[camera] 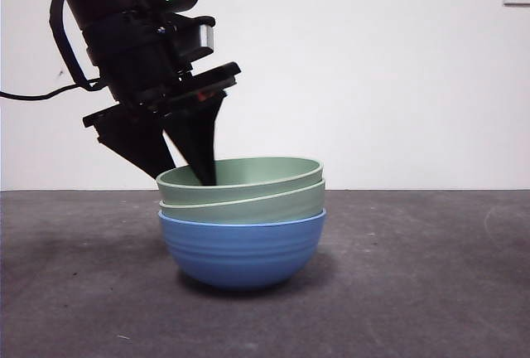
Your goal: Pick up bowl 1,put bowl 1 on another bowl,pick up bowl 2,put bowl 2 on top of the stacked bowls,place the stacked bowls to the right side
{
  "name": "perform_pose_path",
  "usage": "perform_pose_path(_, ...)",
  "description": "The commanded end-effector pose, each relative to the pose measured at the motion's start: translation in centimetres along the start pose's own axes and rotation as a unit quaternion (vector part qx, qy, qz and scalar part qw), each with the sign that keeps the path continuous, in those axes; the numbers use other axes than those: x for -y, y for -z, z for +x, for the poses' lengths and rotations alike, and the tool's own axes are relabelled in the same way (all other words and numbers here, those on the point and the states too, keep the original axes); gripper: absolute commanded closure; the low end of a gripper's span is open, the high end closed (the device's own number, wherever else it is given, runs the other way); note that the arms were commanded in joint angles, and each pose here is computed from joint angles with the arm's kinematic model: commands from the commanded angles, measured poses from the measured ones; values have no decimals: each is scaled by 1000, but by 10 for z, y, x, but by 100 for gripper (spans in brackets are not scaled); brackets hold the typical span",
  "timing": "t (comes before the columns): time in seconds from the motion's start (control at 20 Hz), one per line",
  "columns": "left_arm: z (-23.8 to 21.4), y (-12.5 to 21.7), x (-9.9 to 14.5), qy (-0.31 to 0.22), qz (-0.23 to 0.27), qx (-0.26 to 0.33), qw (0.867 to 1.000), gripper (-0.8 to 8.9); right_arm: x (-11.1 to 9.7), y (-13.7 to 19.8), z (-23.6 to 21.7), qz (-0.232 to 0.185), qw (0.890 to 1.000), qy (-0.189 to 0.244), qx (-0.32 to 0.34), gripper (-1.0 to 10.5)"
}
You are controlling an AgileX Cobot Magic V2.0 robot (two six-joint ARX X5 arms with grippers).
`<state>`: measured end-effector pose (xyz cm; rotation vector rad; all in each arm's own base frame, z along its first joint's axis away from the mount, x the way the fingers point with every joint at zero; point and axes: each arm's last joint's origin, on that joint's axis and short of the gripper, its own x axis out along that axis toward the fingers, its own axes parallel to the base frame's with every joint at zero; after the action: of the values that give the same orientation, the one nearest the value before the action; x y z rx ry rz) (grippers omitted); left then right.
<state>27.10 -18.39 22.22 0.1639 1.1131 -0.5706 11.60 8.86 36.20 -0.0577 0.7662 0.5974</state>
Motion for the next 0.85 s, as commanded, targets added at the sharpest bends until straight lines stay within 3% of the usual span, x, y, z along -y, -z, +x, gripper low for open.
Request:
perform_pose_path(0.05, -2, -1, 2, 10, -8, -6, 1000, 521, 0, 0, 0, 5, 1000, 0, -1, 690)
perform_pose_path(0.3, -27, -16, 7, 8, -9, -21, 1000, 521, 0, 1, 1, 6, 1000, 2, -11, 681)
perform_pose_path(0.45, -56, -29, 11, 5, 6, -22, 1000, 521, 0, 0, 6, 7, 1000, 3, -18, 467)
perform_pose_path(0.7, -126, -45, 21, 8, 35, 22, 999, 521, 0, -14, 44, 13, 999, 7, -51, 461)
perform_pose_path(0.85, -174, -45, 27, 10, 52, 59, 997, 522, -2, -25, 88, 31, 996, -25, -81, 461)
